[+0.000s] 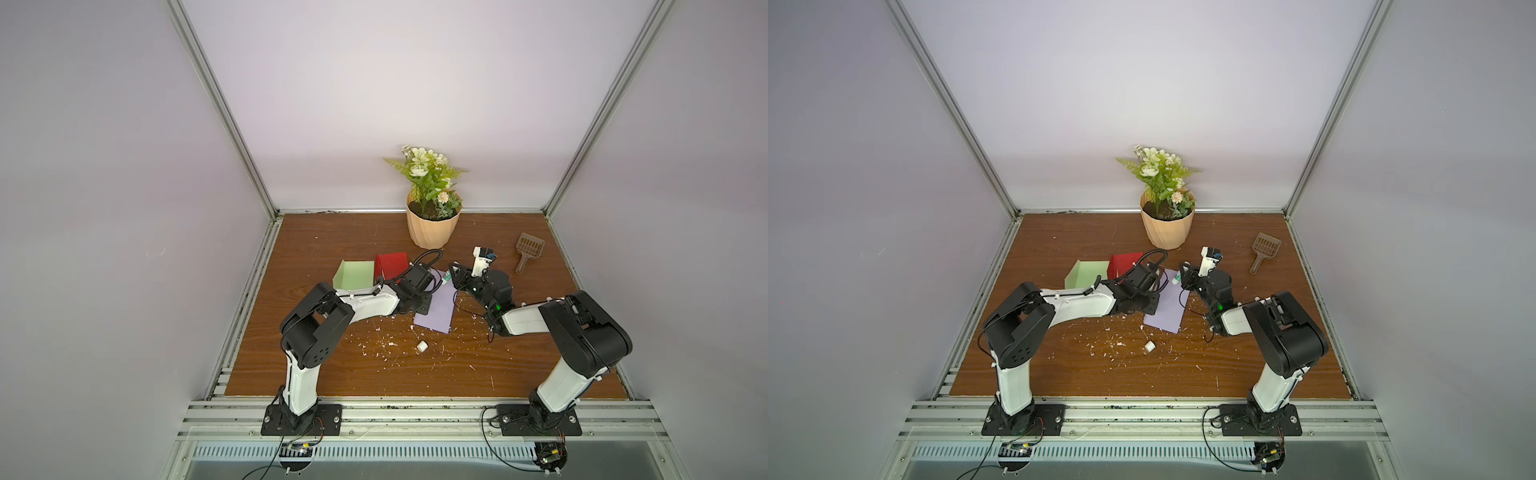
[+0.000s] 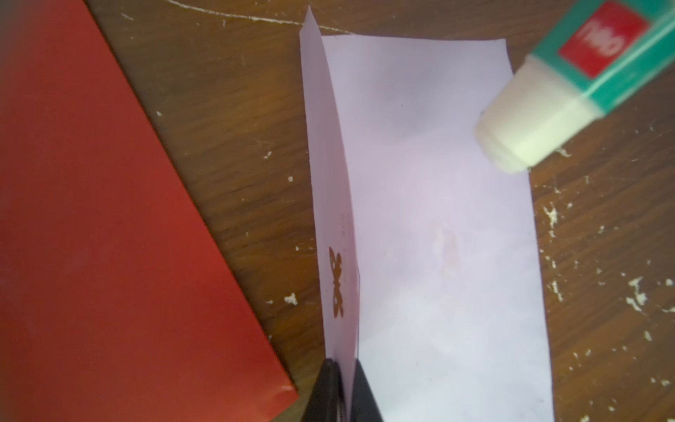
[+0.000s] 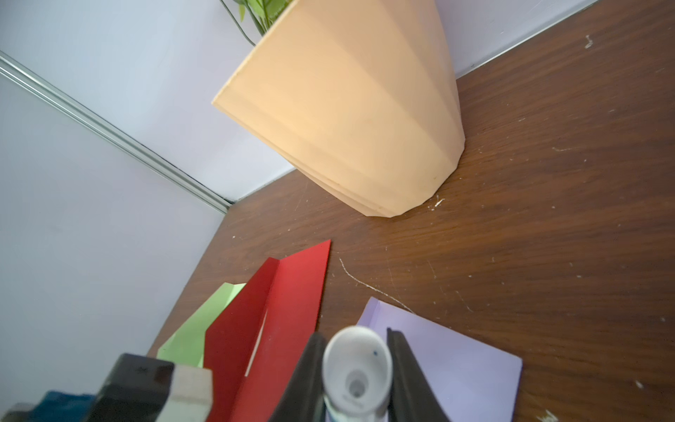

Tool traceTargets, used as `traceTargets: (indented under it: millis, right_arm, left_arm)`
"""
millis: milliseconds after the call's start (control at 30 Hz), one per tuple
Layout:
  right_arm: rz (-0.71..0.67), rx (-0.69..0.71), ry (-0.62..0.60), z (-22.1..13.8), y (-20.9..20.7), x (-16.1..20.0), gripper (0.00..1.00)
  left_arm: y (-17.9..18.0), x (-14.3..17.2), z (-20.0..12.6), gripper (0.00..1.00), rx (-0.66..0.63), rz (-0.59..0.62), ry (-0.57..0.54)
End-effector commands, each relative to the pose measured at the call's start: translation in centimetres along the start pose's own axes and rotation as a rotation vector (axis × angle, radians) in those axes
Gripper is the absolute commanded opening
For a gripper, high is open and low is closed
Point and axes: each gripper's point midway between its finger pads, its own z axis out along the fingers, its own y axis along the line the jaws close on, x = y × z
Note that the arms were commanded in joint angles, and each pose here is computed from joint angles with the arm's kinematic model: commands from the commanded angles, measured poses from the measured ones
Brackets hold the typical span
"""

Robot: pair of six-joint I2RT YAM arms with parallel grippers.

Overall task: Seal the envelope with a glue stick
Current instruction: Apply the envelope at the center of the board, then seal the envelope at the center of the board.

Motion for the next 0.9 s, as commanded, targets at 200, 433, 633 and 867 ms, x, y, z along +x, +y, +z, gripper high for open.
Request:
traceTargets:
  millis: [200,433,633,867]
  right_arm:
    - [0.083,-0.106,-0.039,-1.5,1.9,-2.5,0.0]
    - [0.062,-0.091,-0.049,-2.5,1.6,-3.2,0.0]
    - [0.059,-0.101,-0.063,-3.3,2.0,-4.2,0.0]
    - [0.051,-0.101,-0.071,-3.9,2.2,-4.7,0.0]
  left_arm:
    - [-2.3,-1.2,-1.0,0.35,0.084,0.002,0.001]
    - [-4.0,-3.3,-4.3,0.52,0.211,-0.022,-0.055]
    - [-2.4,-5.2,-6.5,0.29,0.341,-0.173,-0.127]
    - [-1.6,-5.1,-3.6,0.07,0.306,-0.189,-0.089]
